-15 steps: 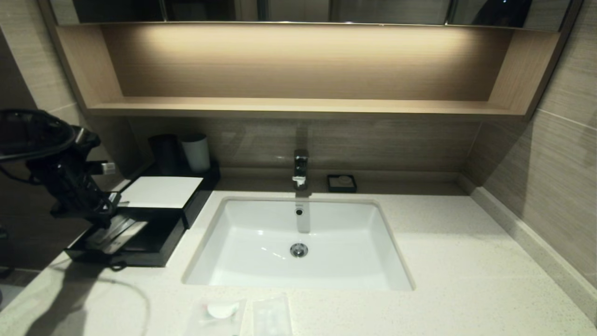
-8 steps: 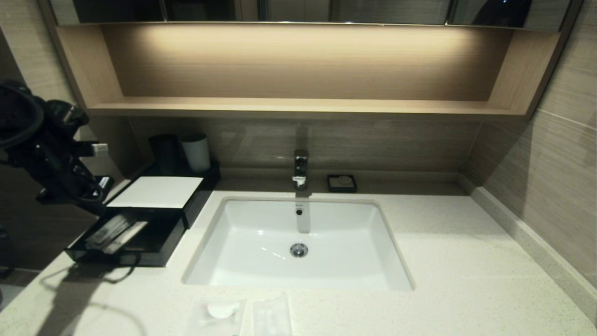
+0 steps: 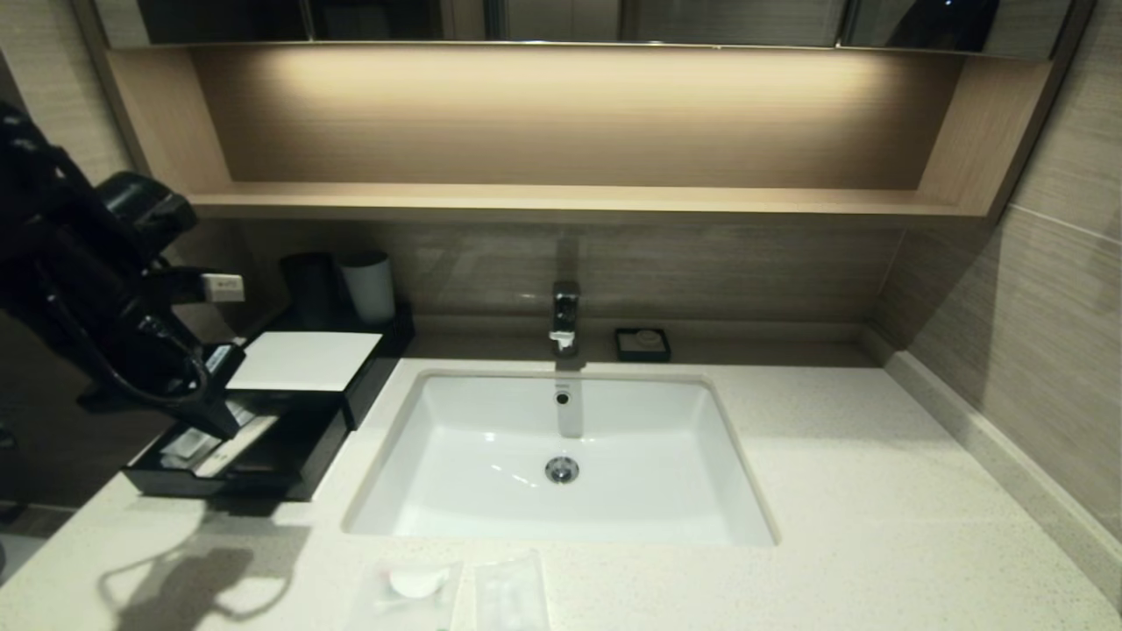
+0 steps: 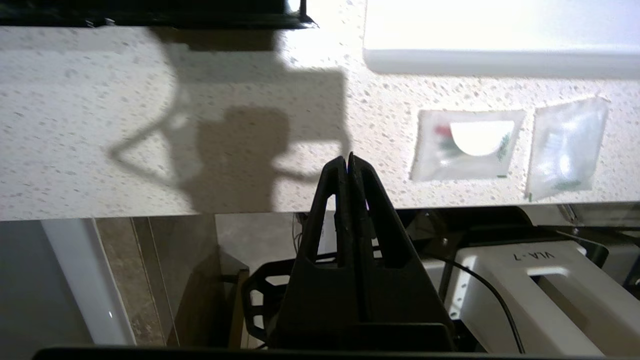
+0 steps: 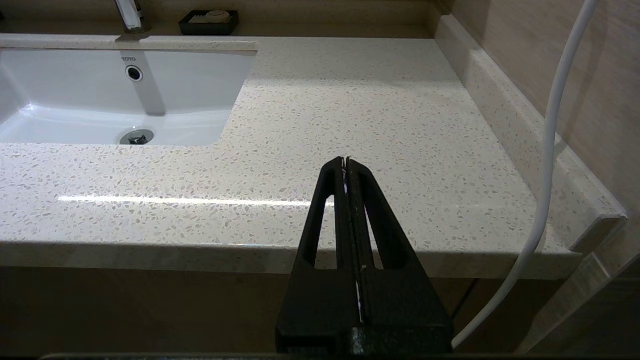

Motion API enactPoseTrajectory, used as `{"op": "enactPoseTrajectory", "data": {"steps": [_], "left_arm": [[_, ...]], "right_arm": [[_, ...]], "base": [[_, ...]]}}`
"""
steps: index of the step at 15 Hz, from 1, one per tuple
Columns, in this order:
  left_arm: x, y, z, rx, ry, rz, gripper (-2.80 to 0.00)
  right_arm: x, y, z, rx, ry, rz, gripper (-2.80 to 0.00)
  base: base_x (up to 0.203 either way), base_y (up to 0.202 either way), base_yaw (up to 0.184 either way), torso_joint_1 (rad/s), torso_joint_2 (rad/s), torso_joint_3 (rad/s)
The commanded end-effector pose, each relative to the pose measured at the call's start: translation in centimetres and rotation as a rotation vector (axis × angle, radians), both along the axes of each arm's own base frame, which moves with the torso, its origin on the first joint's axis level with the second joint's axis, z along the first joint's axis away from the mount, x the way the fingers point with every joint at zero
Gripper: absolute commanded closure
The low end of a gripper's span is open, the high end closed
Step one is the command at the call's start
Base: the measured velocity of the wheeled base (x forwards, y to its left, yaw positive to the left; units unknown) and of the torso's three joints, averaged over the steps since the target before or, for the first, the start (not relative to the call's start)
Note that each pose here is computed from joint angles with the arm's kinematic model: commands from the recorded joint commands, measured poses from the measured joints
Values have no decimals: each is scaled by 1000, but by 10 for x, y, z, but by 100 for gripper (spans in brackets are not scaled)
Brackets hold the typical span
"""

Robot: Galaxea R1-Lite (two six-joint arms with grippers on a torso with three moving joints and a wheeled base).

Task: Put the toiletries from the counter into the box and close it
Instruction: Pick up the bathroom toiletry

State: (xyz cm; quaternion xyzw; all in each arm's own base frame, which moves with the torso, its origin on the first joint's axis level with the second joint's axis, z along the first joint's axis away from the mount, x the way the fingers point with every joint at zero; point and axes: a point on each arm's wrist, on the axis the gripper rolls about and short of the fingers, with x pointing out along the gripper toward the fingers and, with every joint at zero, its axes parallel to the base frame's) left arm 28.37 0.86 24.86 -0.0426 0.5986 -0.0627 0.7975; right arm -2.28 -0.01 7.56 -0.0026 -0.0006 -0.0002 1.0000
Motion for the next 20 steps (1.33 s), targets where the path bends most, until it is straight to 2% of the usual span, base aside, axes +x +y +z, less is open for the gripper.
{"op": "enactPoseTrajectory", "data": {"steps": [1, 4, 10, 16, 18, 20], "left_arm": [[-21, -25, 5, -13, 12, -46, 0], [-41, -51, -1, -24, 62, -98, 0], [-69, -89, -25, -24, 209, -88, 0], [-71, -117, -47, -42, 230, -46, 0], [-67, -129, -53, -58, 223, -15, 0], [-59, -136, -61, -57, 253, 34, 0]], "right_arm": [[0, 0, 0, -1, 1, 0, 0], [0, 0, 0, -1, 1, 0, 0], [0, 0, 0, 1, 1, 0, 0], [0, 0, 0, -1, 1, 0, 0], [0, 0, 0, 0, 1, 0, 0], [0, 0, 0, -1, 1, 0, 0]], "base": [[0, 0, 0, 0, 0, 0], [0, 0, 0, 0, 0, 0], [0, 0, 0, 0, 0, 0], [0, 0, 0, 0, 0, 0], [0, 0, 0, 0, 0, 0], [0, 0, 0, 0, 0, 0]]}}
